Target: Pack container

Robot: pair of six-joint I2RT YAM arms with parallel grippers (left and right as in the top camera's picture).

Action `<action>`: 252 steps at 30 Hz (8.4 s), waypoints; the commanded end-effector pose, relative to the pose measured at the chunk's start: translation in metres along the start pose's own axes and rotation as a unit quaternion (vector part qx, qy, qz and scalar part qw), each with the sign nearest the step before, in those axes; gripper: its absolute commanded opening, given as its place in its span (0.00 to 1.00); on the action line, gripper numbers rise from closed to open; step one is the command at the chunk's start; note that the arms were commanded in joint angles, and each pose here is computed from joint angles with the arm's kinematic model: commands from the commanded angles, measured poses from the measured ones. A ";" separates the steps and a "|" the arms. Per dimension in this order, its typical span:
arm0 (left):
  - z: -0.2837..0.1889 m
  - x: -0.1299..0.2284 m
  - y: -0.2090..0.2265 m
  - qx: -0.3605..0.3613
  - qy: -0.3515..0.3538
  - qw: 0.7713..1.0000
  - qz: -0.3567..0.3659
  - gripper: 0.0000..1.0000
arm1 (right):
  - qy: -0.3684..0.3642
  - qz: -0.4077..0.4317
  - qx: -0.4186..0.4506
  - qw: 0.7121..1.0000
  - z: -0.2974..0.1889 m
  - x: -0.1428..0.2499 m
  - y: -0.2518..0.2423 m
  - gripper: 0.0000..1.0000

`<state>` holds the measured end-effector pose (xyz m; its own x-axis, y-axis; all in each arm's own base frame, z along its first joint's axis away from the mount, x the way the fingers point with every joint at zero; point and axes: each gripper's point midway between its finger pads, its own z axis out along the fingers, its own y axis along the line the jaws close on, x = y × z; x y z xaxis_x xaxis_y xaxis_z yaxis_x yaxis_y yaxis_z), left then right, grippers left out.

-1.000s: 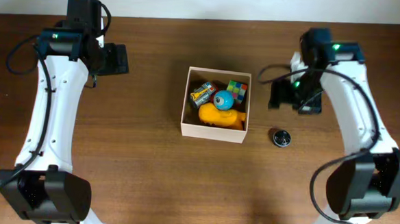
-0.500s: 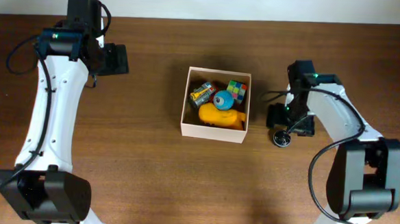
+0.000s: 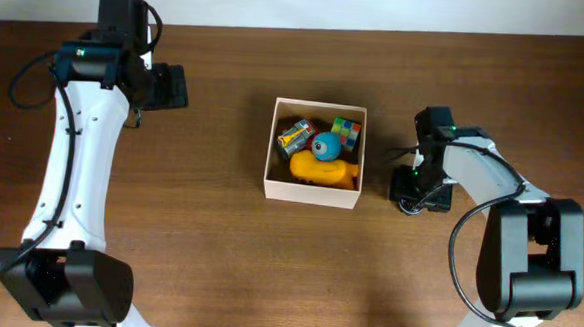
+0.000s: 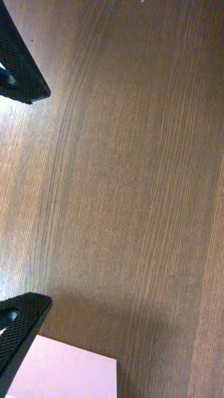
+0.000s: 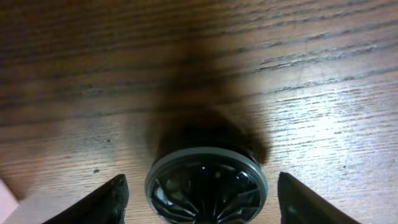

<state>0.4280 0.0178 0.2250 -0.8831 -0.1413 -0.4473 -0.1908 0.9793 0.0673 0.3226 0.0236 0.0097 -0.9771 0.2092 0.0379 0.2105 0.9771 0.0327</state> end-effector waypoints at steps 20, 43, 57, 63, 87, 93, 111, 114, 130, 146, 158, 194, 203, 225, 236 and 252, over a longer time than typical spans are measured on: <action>-0.006 -0.004 0.001 0.003 -0.009 1.000 -0.007 0.99 | -0.033 0.006 0.038 0.999 -0.043 -0.020 -0.010 0.42; -0.006 -0.004 0.001 0.003 -0.009 1.000 -0.007 0.99 | -0.206 -0.249 -0.059 0.945 -0.128 -0.003 0.220 0.62; -0.006 -0.004 0.001 0.003 -0.009 1.000 -0.006 0.99 | -0.301 -0.255 -0.114 0.911 -0.274 0.023 0.206 0.99; -0.006 -0.004 0.001 0.003 -0.009 1.000 -0.006 0.99 | -0.329 -0.260 -0.161 0.893 -0.326 0.060 0.185 0.99; -0.006 -0.004 0.001 0.003 -0.009 1.000 -0.007 0.99 | -0.567 -0.019 0.019 0.823 -0.374 0.137 -0.072 0.99; -0.006 -0.004 0.001 0.003 -0.009 1.000 -0.007 0.99 | -0.568 -0.029 -0.004 0.823 -0.282 0.131 -0.066 0.99; -0.006 -0.004 0.001 0.003 -0.009 1.000 -0.006 0.99 | -0.545 -0.042 -0.016 0.838 -0.129 0.121 -0.063 0.99; -0.006 -0.004 0.001 0.003 -0.009 1.000 -0.007 0.99 | -0.529 -0.043 -0.013 0.847 -0.113 0.121 -0.064 0.99; -0.006 -0.004 0.001 0.003 -0.009 1.000 -0.006 0.99 | -0.476 -0.047 -0.004 0.878 -0.060 0.122 -0.066 0.99; -0.006 -0.004 0.001 0.003 -0.009 1.000 -0.006 0.99 | -0.476 -0.047 -0.004 0.878 -0.060 0.122 -0.066 0.99; -0.065 -0.013 0.036 -0.061 -0.130 0.989 -0.025 0.99 | -0.476 -0.047 -0.004 0.878 -0.060 0.122 -0.066 0.99; -0.002 0.220 0.026 0.060 -0.377 0.924 0.024 0.99 | -0.476 -0.047 -0.004 0.878 -0.060 0.122 -0.066 0.99; -0.005 0.220 0.024 0.067 -0.397 0.915 0.021 0.99 | -0.476 -0.047 -0.004 0.878 -0.060 0.122 -0.066 0.99; -0.004 0.220 0.024 0.067 -0.396 0.915 0.021 0.99 | -0.476 -0.047 -0.004 0.878 -0.059 0.122 -0.066 0.99; -0.004 0.220 0.024 0.067 -0.396 0.915 0.021 0.99 | -0.476 -0.047 -0.004 0.878 -0.060 0.122 -0.066 0.99; -0.004 0.220 0.024 0.067 -0.396 0.915 0.022 0.99 | -0.476 -0.047 -0.004 0.878 -0.060 0.122 -0.066 0.99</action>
<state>0.2265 0.0127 0.1338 -0.2954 -0.0091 -0.9553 -0.0800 0.9967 0.0153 0.1912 -0.0176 0.0741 -0.5712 0.0706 -0.8178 0.1244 0.9922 -0.0013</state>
